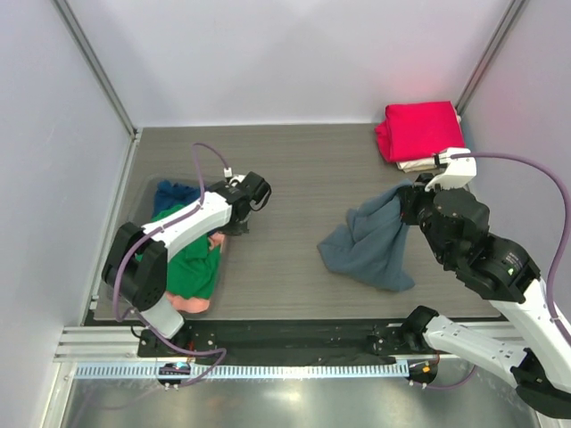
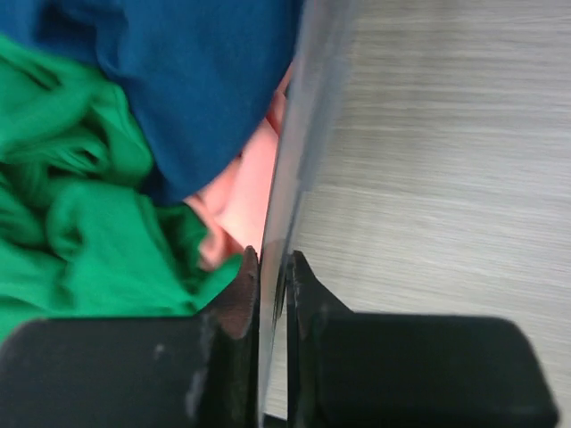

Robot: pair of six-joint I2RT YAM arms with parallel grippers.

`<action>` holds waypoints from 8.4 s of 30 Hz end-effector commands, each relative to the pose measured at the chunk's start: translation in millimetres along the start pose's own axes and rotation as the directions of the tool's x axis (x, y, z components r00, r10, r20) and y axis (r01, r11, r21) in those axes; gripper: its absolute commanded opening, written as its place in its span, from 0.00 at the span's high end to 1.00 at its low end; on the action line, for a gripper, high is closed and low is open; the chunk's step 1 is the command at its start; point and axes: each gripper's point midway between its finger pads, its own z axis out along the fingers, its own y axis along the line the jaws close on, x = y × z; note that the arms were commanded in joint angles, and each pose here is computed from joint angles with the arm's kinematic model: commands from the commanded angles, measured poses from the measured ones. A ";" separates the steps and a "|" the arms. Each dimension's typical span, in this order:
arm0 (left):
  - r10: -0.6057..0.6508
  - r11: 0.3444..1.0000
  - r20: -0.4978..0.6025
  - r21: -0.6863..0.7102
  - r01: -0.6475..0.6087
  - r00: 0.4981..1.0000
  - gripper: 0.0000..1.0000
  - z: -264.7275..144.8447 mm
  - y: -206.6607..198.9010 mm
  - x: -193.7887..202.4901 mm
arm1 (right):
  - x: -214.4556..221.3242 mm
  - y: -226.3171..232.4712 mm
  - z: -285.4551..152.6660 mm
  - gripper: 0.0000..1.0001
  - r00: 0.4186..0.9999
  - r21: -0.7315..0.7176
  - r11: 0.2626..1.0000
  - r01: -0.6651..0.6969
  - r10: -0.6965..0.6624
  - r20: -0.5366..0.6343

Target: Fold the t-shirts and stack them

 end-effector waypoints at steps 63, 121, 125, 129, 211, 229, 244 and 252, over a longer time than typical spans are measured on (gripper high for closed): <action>-0.214 0.968 0.368 0.202 0.147 0.905 0.00 -149.3 97.6 -91.7 | -215.9 190.4 -41.6 0.99 0.961 -0.684 0.721 0.112 0.097 0.259; 0.006 0.901 -0.129 0.430 0.051 0.992 0.64 -1.4 -130.9 39.9 | 234.8 37.7 76.7 0.12 0.829 -0.076 0.997 -0.027 -0.020 -0.559; 0.002 0.902 -0.116 0.429 0.048 0.993 0.69 -13.3 -130.6 40.7 | 238.9 36.7 77.9 0.12 0.820 -0.067 0.997 -0.026 -0.017 -0.572; 0.021 0.916 -0.098 0.401 0.020 0.995 0.53 -28.2 -120.1 38.5 | 244.2 37.0 77.1 0.13 0.810 -0.062 0.997 -0.035 -0.009 -0.586; -0.377 0.854 0.186 0.448 0.264 0.907 1.00 -127.1 71.1 -95.1 | 206.3 -56.2 99.6 0.99 0.833 0.229 0.972 -0.044 0.163 -0.529; -0.471 0.759 0.349 0.628 0.171 0.810 1.00 -287.5 105.7 -105.1 | 2.8 -3.5 -40.4 0.99 0.939 -0.109 0.980 -0.169 0.127 -0.318; -0.388 0.706 -0.182 0.572 0.418 0.903 0.42 -38.3 34.9 -122.9 | 132.0 -58.4 182.7 0.15 0.765 0.166 0.986 -0.027 0.127 -0.631; -0.411 0.754 -0.080 0.531 0.387 0.908 0.47 -30.8 43.8 -101.6 | 194.0 -36.3 123.9 0.18 0.719 0.063 0.979 -0.193 0.185 -0.670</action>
